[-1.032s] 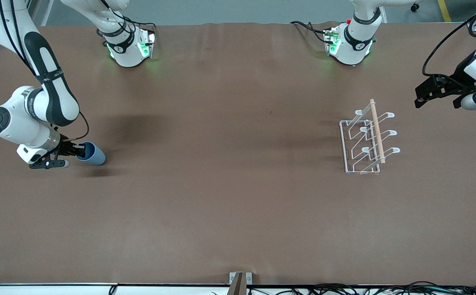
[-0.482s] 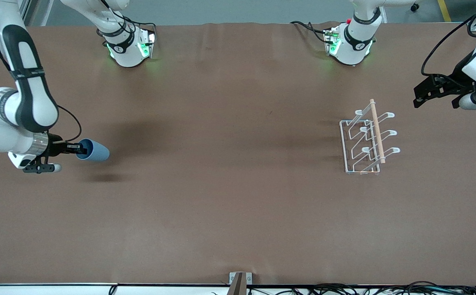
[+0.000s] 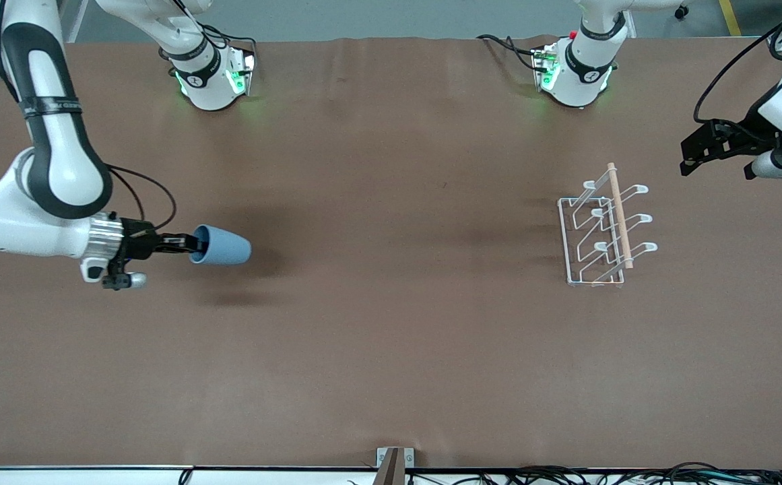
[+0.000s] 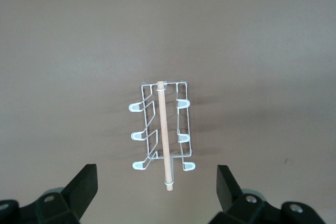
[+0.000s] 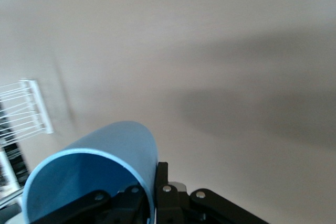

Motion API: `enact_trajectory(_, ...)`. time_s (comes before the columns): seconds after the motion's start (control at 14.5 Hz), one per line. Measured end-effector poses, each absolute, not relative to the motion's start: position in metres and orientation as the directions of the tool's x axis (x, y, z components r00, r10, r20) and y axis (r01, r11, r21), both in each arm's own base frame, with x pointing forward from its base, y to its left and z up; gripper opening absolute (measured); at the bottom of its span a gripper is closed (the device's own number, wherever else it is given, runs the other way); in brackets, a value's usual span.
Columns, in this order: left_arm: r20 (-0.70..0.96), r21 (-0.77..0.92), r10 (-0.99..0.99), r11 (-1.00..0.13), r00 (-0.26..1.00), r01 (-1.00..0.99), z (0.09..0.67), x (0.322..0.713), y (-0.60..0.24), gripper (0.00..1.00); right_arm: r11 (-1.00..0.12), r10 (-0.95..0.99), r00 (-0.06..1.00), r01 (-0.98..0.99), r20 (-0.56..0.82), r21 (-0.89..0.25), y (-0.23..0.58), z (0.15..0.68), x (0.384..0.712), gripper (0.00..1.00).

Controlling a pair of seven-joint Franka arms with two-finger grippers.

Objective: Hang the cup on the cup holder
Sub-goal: 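Lift the blue cup with the right gripper while the left gripper approaches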

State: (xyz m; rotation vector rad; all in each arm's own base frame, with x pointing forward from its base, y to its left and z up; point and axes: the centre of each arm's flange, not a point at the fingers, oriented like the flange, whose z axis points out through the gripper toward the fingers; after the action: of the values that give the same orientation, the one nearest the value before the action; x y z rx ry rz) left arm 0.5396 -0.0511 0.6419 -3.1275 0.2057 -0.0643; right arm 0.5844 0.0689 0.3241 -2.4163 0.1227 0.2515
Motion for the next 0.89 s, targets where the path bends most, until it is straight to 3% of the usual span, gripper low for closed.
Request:
enact_trajectory(0.34,0.048,-0.024,-0.408,-0.913,0.912,-0.407,0.648,0.543,-0.053,1.00,-0.583,0.000,0.955,-0.241,-0.297,-0.776,0.195,0.332,0.564,0.05)
enact_trajectory(0.89,0.075,0.094,-0.838,-0.533,0.540,-0.841,0.632,0.530,-0.141,1.00,-0.383,0.009,0.899,-0.401,-0.437,-0.832,0.279,0.316,0.520,0.05)
